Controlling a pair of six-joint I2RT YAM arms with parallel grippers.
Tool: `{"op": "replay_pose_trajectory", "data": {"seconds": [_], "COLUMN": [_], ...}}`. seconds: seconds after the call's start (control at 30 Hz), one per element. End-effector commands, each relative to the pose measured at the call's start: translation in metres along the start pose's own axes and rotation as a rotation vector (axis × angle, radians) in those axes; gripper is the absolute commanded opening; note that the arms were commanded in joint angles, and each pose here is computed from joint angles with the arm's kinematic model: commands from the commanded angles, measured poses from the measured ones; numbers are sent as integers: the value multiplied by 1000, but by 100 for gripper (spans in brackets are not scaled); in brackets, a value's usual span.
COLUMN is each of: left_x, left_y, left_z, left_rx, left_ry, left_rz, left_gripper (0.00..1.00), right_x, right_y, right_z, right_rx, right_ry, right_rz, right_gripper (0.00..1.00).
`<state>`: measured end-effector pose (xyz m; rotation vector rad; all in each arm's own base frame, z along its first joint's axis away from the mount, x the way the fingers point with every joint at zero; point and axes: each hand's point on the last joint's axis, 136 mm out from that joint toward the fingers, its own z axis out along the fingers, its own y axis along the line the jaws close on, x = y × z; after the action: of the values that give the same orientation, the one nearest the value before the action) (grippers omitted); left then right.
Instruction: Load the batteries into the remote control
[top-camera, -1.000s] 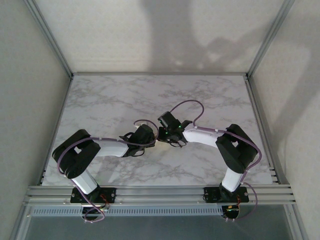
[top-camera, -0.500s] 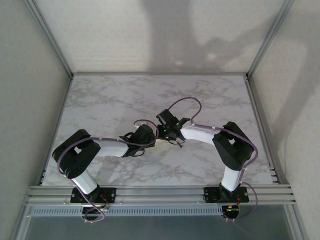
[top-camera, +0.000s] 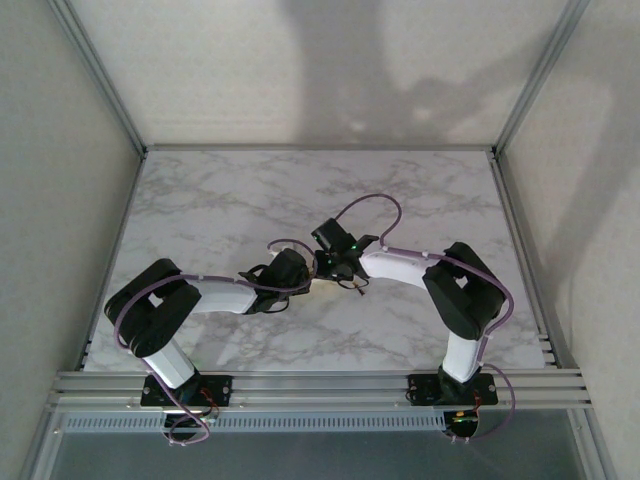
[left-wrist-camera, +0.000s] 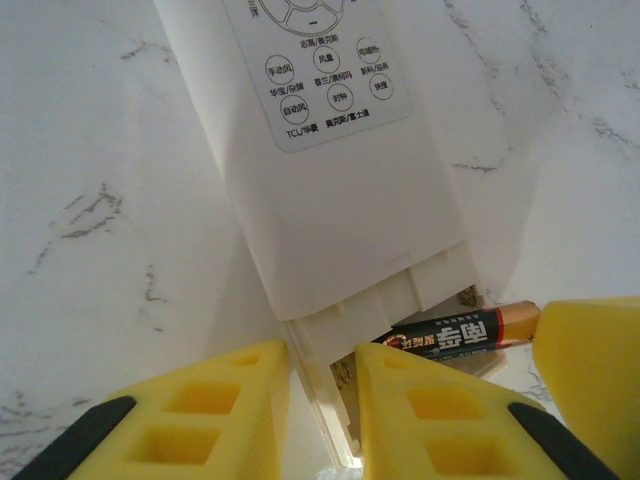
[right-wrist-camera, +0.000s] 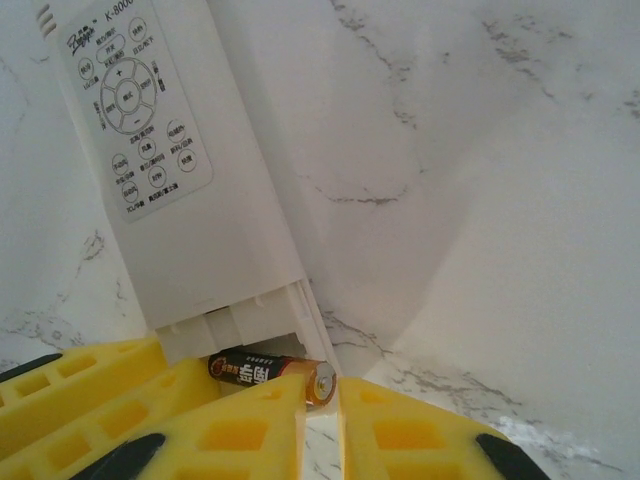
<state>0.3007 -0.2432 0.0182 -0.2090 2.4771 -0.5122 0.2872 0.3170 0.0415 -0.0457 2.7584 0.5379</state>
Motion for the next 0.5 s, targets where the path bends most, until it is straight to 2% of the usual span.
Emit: {"op": "replay_pose_trajectory", "data": {"seconds": [0.0,0.17,0.47], "left_x": [18,18,18], "left_y": [17,15,11], "left_z": [9,9,8], "left_rx": [-57,-50,-37], "left_ry": [55,57,56], "left_rz": [14,18,21], "left_gripper": [23,21,21], "right_x": [-6,-4,1], "right_y": [1,6,21], "right_z": [2,4,6], "right_rx": [7,-16,-101], "right_ry": [-2,9,39], "right_rz": [-19,-22,-17], "right_gripper": [17,16,16]}}
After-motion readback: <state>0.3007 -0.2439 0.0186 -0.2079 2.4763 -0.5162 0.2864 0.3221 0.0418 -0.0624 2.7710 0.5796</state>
